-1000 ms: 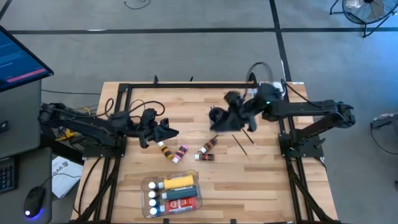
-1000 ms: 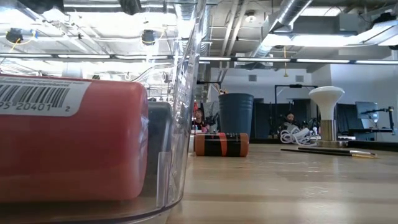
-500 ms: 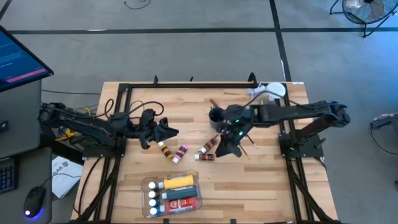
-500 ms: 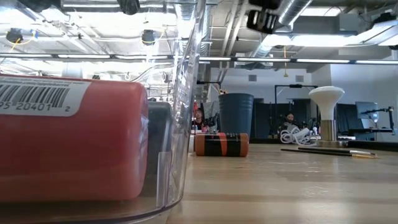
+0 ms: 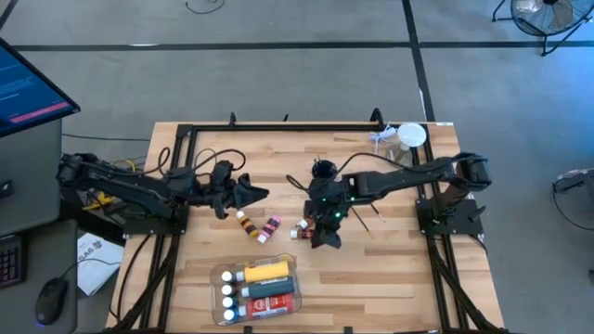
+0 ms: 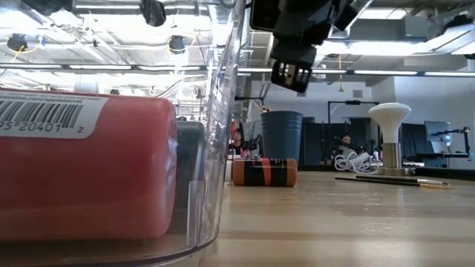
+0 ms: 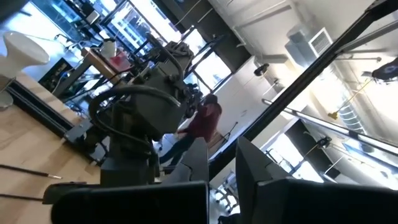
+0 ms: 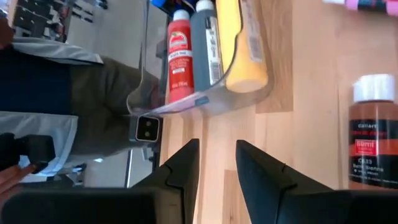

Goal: Pick & Place Paint Supplies
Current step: Put the bottom small brown paint bottle into the transparent bin

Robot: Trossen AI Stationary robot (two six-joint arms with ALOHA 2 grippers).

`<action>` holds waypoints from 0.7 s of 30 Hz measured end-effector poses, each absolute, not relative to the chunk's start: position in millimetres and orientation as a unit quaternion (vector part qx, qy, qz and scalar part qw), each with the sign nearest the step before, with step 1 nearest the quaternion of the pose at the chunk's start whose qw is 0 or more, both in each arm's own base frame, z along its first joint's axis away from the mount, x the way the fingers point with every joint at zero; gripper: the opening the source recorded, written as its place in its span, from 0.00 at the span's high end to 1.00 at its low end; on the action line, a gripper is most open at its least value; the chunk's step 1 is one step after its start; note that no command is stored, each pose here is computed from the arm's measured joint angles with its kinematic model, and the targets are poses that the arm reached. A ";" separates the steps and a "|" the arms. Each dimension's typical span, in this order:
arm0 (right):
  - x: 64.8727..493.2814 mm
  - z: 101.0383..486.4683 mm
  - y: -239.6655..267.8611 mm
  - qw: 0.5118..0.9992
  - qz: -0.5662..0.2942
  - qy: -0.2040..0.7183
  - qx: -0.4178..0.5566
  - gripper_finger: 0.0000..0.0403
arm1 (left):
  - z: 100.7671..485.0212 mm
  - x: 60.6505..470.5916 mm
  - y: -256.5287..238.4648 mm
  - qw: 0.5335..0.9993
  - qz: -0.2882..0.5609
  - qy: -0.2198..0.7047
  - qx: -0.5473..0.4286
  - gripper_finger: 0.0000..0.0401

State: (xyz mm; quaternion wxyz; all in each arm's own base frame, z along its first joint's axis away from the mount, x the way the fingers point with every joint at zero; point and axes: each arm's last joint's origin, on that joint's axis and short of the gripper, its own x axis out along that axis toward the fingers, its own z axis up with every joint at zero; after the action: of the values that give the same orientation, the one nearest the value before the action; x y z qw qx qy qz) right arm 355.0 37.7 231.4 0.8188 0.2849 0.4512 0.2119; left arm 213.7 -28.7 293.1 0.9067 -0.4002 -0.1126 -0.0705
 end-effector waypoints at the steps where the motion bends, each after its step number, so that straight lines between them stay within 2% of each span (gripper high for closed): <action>1: 356.6 230.9 38.5 0.818 0.212 0.454 0.285 0.75 | 292.8 213.7 -29.4 0.907 -0.071 -0.110 -0.400 1.00; 6: 363.3 231.6 38.6 0.839 0.194 0.444 0.246 0.75 | 291.3 214.0 -29.6 0.908 -0.069 -0.103 -0.399 1.00; 11: 365.1 221.3 35.0 0.867 0.119 0.454 0.168 0.75 | 290.2 214.3 -29.0 0.910 -0.057 -0.102 -0.398 1.00; 21: 372.1 190.7 34.9 0.850 0.099 0.495 0.149 0.75 | 289.3 214.5 -29.0 0.910 -0.055 -0.097 -0.399 1.00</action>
State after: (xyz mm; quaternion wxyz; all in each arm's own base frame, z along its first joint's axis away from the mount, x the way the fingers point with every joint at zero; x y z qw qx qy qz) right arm 372.1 34.9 190.7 0.8501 0.1491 0.4953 0.0991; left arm 214.5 -29.0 289.3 0.9101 -0.3991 -0.0971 -0.0549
